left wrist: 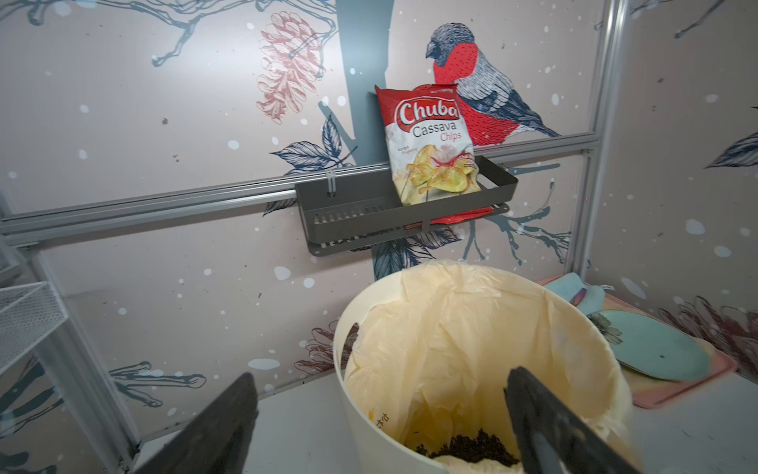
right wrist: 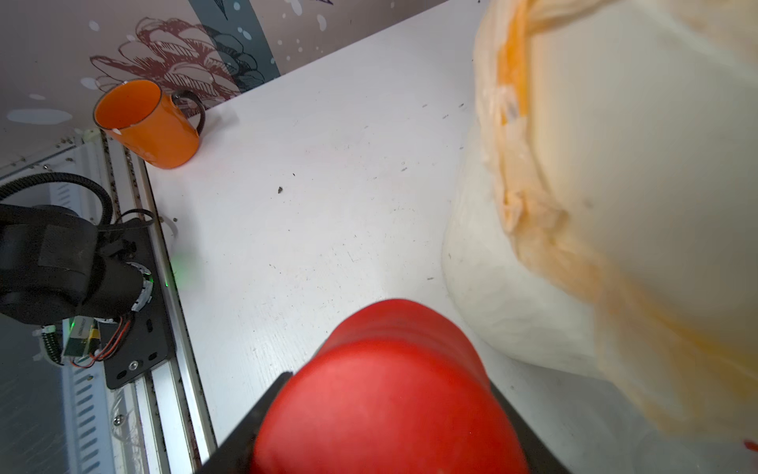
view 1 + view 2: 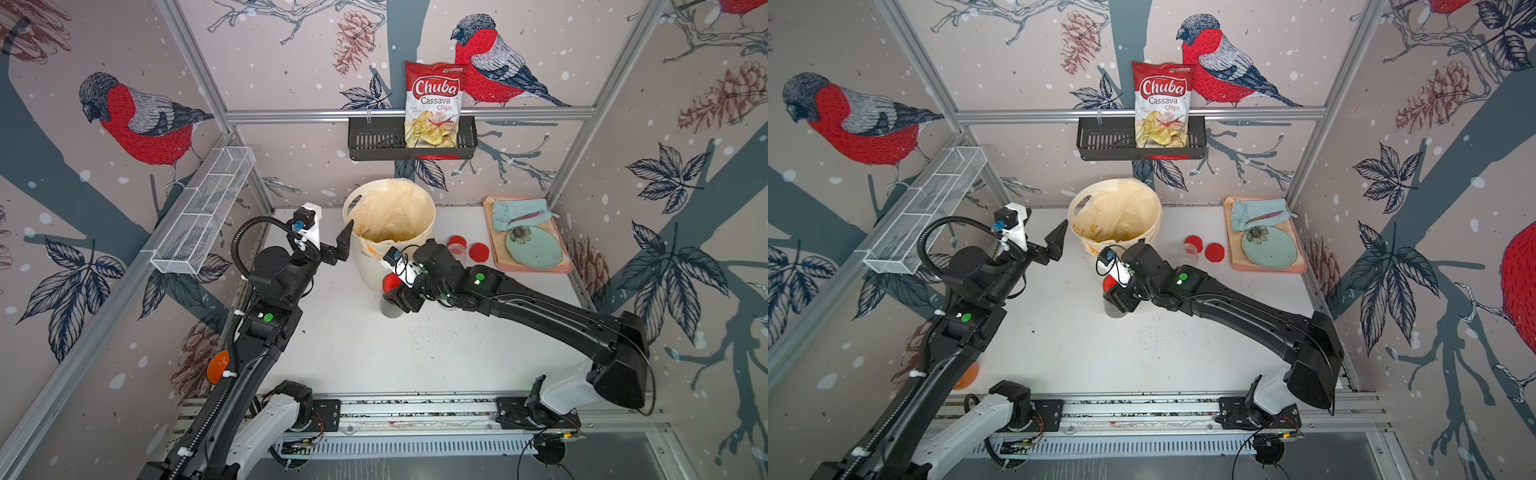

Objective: Empty moldy tea leaves from jars
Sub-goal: Pick up the jar from the center of the board.

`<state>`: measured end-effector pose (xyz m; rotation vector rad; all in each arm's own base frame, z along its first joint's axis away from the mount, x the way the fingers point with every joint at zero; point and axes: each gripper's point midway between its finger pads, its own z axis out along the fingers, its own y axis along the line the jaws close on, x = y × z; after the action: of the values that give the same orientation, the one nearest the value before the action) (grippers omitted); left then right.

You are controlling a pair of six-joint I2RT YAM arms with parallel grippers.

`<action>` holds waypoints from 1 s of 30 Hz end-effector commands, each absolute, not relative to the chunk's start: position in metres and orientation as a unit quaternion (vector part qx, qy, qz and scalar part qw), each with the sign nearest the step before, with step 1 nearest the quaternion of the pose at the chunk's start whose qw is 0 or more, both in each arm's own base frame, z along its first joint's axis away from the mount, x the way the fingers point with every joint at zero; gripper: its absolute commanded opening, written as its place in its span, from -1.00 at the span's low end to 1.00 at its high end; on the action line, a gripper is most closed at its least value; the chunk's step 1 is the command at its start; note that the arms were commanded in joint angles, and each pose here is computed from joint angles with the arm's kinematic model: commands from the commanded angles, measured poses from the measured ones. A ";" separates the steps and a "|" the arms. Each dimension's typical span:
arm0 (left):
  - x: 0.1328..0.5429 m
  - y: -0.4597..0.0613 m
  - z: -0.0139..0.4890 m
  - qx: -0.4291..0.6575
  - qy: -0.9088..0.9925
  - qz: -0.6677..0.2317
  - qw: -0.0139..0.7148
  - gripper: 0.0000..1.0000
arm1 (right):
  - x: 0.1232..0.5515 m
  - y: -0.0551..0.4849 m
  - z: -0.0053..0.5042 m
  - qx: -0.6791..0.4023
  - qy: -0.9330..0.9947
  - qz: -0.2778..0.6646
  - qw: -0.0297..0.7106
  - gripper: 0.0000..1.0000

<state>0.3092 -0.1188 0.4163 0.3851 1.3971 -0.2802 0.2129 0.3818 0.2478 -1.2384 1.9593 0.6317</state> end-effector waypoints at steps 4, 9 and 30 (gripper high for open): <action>0.282 -0.165 0.414 0.303 0.597 -0.218 0.710 0.87 | 0.210 0.369 0.280 -0.489 0.732 0.271 0.390 -0.53; 0.268 -0.189 0.400 0.377 0.582 -0.264 0.670 0.85 | 0.214 0.352 0.297 -0.480 0.725 0.282 0.405 -0.53; 0.241 -0.227 0.354 0.512 0.561 -0.380 0.528 0.87 | 0.219 0.322 0.354 -0.472 0.682 0.321 0.457 -0.55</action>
<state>0.2496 -0.2240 0.3563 1.1708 1.3695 -0.8688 0.2213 0.3167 0.3416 -1.1435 1.7400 0.7706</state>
